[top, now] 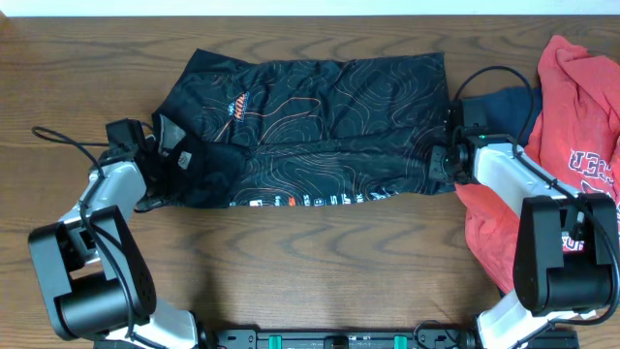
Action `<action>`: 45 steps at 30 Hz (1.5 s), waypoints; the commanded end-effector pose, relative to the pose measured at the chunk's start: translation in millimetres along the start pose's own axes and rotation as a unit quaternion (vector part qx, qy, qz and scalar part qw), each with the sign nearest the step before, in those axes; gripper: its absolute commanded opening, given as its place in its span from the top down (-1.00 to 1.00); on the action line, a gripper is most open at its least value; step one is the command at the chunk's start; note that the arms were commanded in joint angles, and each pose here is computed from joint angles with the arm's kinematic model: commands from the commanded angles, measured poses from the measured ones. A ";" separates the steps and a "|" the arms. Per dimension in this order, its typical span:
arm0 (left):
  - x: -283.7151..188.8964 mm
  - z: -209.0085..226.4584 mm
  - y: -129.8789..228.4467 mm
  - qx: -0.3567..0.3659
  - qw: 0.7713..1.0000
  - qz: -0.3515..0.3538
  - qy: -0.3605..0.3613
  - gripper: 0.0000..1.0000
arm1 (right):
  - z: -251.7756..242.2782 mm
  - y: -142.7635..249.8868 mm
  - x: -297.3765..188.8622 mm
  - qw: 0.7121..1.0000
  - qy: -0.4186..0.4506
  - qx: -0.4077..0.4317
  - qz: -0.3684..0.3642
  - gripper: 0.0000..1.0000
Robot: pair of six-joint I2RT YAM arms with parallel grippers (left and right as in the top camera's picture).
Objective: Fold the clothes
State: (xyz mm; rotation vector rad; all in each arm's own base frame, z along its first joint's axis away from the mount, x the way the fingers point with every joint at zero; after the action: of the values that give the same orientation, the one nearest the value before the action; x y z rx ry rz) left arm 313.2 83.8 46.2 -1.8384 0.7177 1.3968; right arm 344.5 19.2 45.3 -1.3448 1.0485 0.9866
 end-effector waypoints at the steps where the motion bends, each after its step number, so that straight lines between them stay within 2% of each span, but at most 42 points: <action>1: 5.4 7.0 12.7 -0.007 1.000 0.021 -0.013 0.88 | 13.5 36.9 17.9 0.997 -0.032 -0.008 0.073 0.98; 14: -9.5 51.8 49.2 -0.081 0.985 0.121 -0.093 0.88 | 8.4 84.8 4.5 0.980 -0.022 -0.010 0.199 0.98; 18: -25.7 71.5 41.7 -0.125 0.978 0.092 -0.140 0.88 | 3.4 96.5 -0.8 0.973 -0.008 -0.005 0.231 0.98; 23: -55.3 66.7 30.9 -0.133 0.983 0.044 -0.115 0.88 | 1.8 108.9 -8.1 0.964 -0.005 -0.006 0.266 0.97; 27: -81.7 58.6 23.9 -0.133 0.988 -0.004 -0.083 0.88 | 2.9 107.0 -15.6 0.966 -0.011 -0.004 0.260 0.97; 28: -87.4 57.5 22.6 -0.132 0.988 -0.015 -0.079 0.67 | 2.9 103.6 -19.3 0.968 -0.012 -0.003 0.250 0.97; 29: -92.9 56.4 21.2 -0.131 0.988 -0.026 -0.075 0.00 | 3.0 99.5 -23.4 0.971 -0.013 -0.003 0.238 0.97; 30: -98.1 55.5 19.6 -0.131 0.988 -0.036 -0.072 -0.17 | 3.2 93.8 -27.1 0.975 -0.015 -0.003 0.223 0.97; 31: -104.3 53.5 17.0 -0.130 0.988 -0.048 -0.065 -0.24 | 3.5 85.5 -31.7 0.979 -0.017 -0.002 0.201 0.79; 32: -108.7 49.8 14.1 -0.127 0.989 -0.056 -0.055 -0.40 | 3.9 76.0 -34.4 0.984 -0.020 -0.001 0.177 0.37; 33: -112.6 44.2 10.9 -0.121 0.990 -0.062 -0.038 -0.48 | 4.5 65.7 -38.5 0.988 -0.022 0.000 0.150 -0.25; 34: -116.7 36.1 5.6 -0.105 0.992 -0.068 -0.016 -0.49 | 5.1 57.2 -42.0 0.991 -0.025 0.001 0.129 -0.62; 35: -121.0 27.7 0.0 -0.090 0.993 -0.076 0.003 -0.49 | 5.7 47.9 -46.9 0.994 -0.027 0.001 0.106 -0.68; 39: -136.6 -8.6 -22.0 -0.019 0.991 -0.119 0.063 -0.52 | 7.2 17.9 -66.1 0.999 -0.034 0.001 0.033 -0.67; 45: -145.3 -72.6 -55.9 0.100 0.978 -0.156 0.098 -0.52 | 8.8 -3.4 -82.5 0.999 -0.042 0.003 -0.015 -0.66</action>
State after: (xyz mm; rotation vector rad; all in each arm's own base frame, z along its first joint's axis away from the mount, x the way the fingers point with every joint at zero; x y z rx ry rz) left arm 332.5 77.7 202.8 -1.9367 0.5088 1.0267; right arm 321.3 28.1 114.9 -1.2921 1.0018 1.0278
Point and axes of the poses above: each gripper's point midway between its finger pads, its own x axis out along the fingers, its own z axis along the line the jaws close on, y = z × x, the point moved 5 cm from there along -x, back along the fingers, and after that the axes turned 10 degrees about -x, right-handed, at the moved point
